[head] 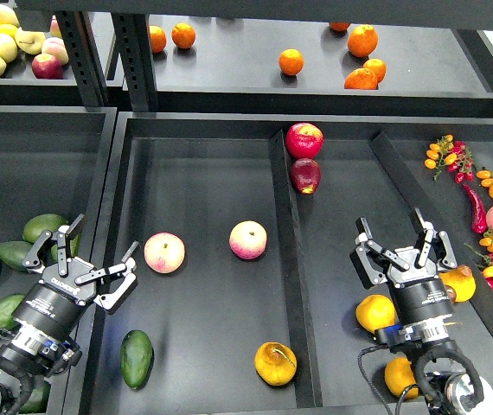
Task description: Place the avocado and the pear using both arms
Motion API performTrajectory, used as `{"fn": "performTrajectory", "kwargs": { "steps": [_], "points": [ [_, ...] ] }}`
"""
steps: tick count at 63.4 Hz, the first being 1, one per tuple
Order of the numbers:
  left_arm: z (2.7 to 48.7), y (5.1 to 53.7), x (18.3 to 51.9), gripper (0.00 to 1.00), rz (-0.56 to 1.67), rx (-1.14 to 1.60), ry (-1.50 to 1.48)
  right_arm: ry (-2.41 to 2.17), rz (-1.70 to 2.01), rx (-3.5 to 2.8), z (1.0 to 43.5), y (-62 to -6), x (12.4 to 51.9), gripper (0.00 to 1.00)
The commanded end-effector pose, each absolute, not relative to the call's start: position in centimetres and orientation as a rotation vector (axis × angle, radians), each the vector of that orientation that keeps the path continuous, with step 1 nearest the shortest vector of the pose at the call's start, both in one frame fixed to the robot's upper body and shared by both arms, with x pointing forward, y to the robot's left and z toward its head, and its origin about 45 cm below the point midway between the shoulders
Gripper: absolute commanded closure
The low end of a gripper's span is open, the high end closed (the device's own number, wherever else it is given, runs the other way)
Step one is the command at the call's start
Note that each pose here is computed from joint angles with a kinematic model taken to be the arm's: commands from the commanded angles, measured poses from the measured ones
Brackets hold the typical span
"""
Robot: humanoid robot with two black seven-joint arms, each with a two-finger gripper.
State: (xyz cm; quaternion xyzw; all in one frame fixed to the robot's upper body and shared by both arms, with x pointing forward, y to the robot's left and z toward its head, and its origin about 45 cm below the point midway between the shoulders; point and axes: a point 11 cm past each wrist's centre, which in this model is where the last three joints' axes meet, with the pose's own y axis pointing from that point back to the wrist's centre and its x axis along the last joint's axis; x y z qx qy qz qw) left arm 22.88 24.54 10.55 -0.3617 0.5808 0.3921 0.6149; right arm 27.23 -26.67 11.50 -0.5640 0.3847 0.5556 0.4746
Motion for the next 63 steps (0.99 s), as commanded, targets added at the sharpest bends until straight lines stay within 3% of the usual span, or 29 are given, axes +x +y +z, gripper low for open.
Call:
{"fn": "performTrajectory", "kwargs": {
  "steps": [1, 63],
  "points": [
    [10.8, 24.2, 22.9, 0.01, 0.882, -0.831, 1.341, 0.931, 1.353, -1.386, 11.9, -26.5, 27.3, 0.00],
    [11.1, 21.7, 22.5, 0.00, 0.815, -0.798, 1.369, 0.953, 1.374, -1.371, 11.2, -26.6, 26.7, 0.00]
  ]
}}
